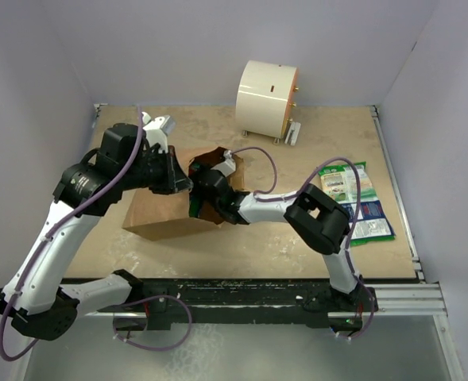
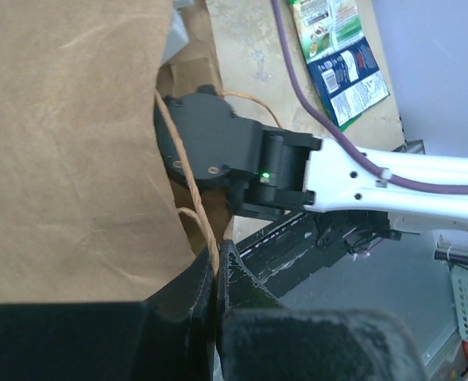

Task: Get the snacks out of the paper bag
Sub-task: Take out the snack from the paper bag.

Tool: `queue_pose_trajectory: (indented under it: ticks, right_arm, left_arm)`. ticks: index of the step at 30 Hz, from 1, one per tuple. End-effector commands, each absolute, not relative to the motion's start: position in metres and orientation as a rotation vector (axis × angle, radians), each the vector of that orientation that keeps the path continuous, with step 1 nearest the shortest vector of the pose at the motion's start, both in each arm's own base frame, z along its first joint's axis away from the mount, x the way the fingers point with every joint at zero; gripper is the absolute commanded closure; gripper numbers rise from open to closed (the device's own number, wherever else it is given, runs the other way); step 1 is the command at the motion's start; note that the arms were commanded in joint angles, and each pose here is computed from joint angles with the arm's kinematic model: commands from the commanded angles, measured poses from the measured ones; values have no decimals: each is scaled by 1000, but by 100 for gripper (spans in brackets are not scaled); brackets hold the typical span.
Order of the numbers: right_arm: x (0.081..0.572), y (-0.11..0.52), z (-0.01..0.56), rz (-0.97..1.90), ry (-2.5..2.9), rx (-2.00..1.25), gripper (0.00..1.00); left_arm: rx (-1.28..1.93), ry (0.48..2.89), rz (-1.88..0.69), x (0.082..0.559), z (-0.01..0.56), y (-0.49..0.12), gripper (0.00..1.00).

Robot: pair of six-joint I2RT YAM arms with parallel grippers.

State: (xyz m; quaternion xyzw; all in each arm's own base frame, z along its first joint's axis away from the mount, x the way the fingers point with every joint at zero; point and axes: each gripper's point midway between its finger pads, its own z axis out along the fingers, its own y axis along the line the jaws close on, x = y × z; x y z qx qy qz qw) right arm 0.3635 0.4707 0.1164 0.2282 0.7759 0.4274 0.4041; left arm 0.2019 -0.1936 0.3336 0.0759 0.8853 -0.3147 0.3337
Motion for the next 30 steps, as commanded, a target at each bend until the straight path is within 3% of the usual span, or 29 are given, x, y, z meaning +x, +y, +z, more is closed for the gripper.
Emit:
queue_pose_trajectory:
  ticks: [1, 11, 17, 30]
  right_arm:
    - [367, 455, 192, 1147, 1782, 489, 100]
    - [329, 419, 208, 1158, 1778, 439, 100]
    - [309, 391, 188, 1112, 1825, 427, 100]
    - [262, 340, 198, 1059, 1922, 298, 100]
  left_arm:
    - [115, 2263, -802, 205, 344, -187, 100]
    - [26, 2243, -701, 210, 344, -168, 100]
    - [-1, 2248, -683, 208, 339, -163, 100]
    - [-13, 2273, -749, 210, 328, -175, 100]
